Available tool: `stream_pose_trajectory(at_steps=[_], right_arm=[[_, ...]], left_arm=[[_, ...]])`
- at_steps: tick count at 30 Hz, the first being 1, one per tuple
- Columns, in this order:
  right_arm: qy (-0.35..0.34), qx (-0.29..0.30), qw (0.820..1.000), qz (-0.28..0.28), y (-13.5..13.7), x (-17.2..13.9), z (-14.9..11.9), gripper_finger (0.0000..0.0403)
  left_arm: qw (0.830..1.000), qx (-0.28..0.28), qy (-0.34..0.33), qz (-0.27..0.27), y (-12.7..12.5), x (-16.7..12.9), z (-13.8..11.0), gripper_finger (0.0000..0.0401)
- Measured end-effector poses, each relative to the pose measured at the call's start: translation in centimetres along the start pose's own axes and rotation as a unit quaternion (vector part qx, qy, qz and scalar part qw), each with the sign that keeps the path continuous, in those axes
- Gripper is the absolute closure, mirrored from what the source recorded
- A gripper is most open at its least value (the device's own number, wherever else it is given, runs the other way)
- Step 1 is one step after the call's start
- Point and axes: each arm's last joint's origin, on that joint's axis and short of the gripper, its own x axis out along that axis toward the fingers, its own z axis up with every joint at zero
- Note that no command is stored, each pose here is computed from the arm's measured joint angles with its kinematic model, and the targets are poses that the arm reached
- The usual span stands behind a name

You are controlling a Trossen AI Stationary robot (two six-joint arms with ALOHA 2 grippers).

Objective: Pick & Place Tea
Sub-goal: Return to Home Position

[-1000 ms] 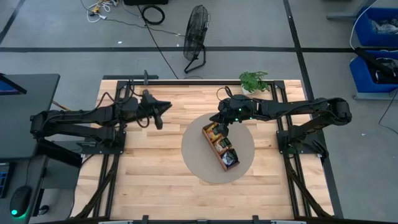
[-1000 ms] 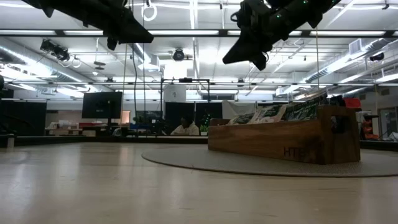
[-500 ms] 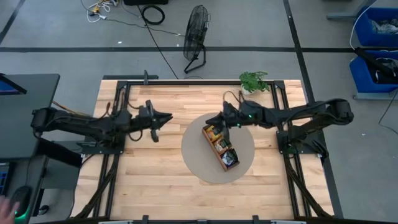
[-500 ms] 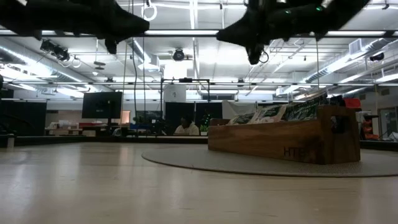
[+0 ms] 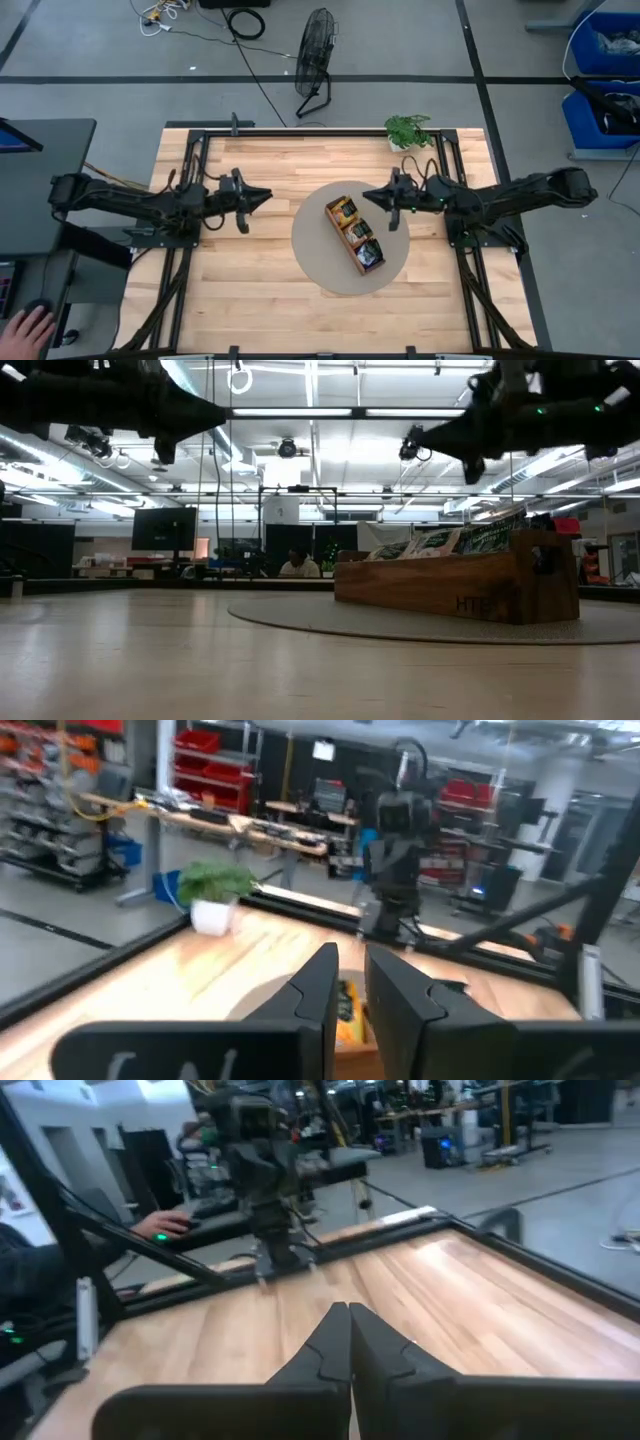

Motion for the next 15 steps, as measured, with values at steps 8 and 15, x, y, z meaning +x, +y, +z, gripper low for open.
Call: stream_pose_trajectory(at_steps=[8,15], right_arm=[[-0.009,-0.015,1.000,0.002,-0.7,-2.7,-1.8,0.0403],[-0.029,0.012,0.999,0.011,-1.2,-4.9,-3.1,0.0403]], left_arm=[[0.998,0.000,-0.003,0.059,0.4,-0.1,-0.1,0.0346],[0.991,-0.014,-0.006,0.133,0.9,-0.3,-0.2,0.0346]])
